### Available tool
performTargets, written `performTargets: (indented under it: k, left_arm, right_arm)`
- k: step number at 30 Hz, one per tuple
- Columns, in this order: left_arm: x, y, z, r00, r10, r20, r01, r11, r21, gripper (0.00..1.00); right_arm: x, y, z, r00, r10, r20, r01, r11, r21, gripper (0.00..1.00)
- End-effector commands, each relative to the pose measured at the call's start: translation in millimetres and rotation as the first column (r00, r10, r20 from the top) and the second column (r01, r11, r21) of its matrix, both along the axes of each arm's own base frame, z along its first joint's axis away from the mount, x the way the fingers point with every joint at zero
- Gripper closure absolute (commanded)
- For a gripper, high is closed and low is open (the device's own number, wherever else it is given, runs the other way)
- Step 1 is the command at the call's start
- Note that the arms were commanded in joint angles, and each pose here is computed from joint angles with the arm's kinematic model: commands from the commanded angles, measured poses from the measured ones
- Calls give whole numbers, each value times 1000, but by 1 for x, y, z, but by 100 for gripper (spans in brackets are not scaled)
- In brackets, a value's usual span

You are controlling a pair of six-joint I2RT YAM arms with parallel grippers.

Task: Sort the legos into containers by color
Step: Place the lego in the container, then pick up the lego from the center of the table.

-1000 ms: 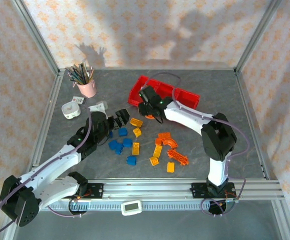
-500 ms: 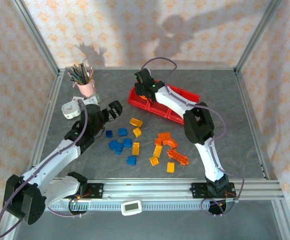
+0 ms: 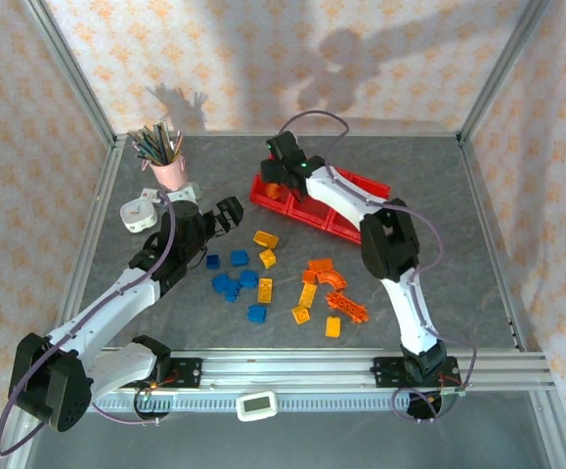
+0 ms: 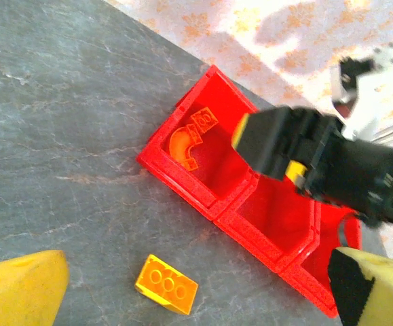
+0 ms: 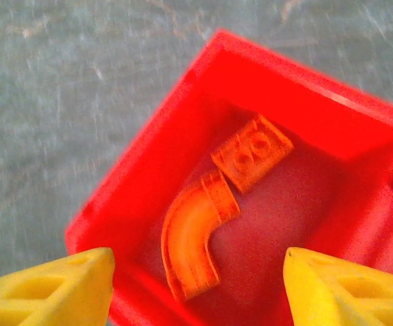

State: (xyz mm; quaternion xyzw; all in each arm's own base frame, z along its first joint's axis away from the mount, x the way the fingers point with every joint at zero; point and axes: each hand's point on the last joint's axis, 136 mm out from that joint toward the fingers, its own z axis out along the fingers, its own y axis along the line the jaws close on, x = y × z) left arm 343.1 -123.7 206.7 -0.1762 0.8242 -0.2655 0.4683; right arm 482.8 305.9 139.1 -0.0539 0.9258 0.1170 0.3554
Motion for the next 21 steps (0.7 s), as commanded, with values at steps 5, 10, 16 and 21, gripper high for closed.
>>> performTargets:
  k: [5, 10, 16, 21]
  left_arm:
    - [-19, -20, -1, 993, -114, -7, 114, 992, -54, 1]
    - [-37, -40, -12, 986, -165, -32, 164, 985, -47, 1]
    - [-52, -59, -26, 978, -201, -58, 196, 977, -79, 1]
    - [-57, -63, -37, 975, -207, -82, 199, 975, -96, 1]
  right_arm:
    - [-81, -42, 31, 1000, -17, 15, 17, 1000, 18, 26]
    - [-140, -75, -5, 997, -30, -75, 25, 998, -62, 23]
    - [-193, -106, -42, 982, -73, -173, 56, 993, -104, 18]
    - [-223, -123, -64, 966, -115, -231, 86, 988, -130, 15]
